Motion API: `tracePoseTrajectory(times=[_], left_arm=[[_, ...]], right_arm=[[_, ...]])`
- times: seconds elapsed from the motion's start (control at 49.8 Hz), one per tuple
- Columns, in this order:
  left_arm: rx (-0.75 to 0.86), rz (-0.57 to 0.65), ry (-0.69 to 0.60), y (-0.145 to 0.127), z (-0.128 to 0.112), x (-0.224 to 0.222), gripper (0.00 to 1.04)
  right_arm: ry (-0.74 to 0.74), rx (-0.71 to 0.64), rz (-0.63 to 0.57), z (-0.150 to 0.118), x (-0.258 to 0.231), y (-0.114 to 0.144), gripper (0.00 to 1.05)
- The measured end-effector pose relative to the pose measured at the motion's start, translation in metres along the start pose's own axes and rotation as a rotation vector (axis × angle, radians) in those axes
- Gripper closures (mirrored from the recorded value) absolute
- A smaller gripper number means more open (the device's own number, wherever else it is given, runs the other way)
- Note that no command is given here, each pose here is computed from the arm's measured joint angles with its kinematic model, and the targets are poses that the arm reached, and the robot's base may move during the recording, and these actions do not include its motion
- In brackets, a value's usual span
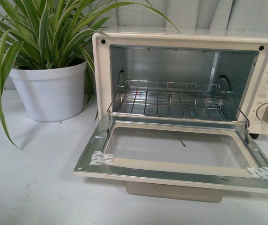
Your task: Open oven
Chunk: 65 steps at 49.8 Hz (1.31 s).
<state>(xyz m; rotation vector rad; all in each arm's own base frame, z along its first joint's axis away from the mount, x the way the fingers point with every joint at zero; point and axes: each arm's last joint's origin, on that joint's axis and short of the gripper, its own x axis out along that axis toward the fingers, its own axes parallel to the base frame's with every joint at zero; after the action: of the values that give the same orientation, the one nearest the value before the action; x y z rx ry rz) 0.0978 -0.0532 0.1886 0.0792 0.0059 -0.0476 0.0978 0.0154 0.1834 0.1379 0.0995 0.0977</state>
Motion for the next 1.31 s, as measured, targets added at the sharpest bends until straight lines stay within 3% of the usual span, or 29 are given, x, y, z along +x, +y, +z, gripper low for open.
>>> tracePoseTrajectory(times=[0.121,0.221,0.442,1.085,1.146,1.307], left_arm=[[-0.043,0.029,0.002,0.009,-0.005,-0.001,0.32],[-0.058,0.031,-0.002,0.018,-0.008,-0.001,0.48],[-0.075,0.036,-0.015,0.035,-0.019,-0.002,1.01],[-0.080,0.048,-0.016,0.051,-0.025,-0.003,1.01],[-0.081,0.048,-0.016,0.051,-0.025,-0.003,0.93],[-0.081,0.048,-0.016,0.051,-0.025,-0.003,0.64]], right_arm=[[-0.089,-0.080,-0.085,-0.003,0.000,-0.003,0.30],[-0.097,-0.112,-0.052,-0.004,-0.001,-0.009,0.48],[-0.097,-0.131,-0.096,-0.016,0.000,-0.017,1.02],[-0.099,-0.135,-0.096,-0.016,0.000,-0.017,1.04],[-0.099,-0.136,-0.096,-0.016,0.000,-0.017,1.01],[-0.099,-0.136,-0.096,-0.016,0.000,-0.017,0.72]])
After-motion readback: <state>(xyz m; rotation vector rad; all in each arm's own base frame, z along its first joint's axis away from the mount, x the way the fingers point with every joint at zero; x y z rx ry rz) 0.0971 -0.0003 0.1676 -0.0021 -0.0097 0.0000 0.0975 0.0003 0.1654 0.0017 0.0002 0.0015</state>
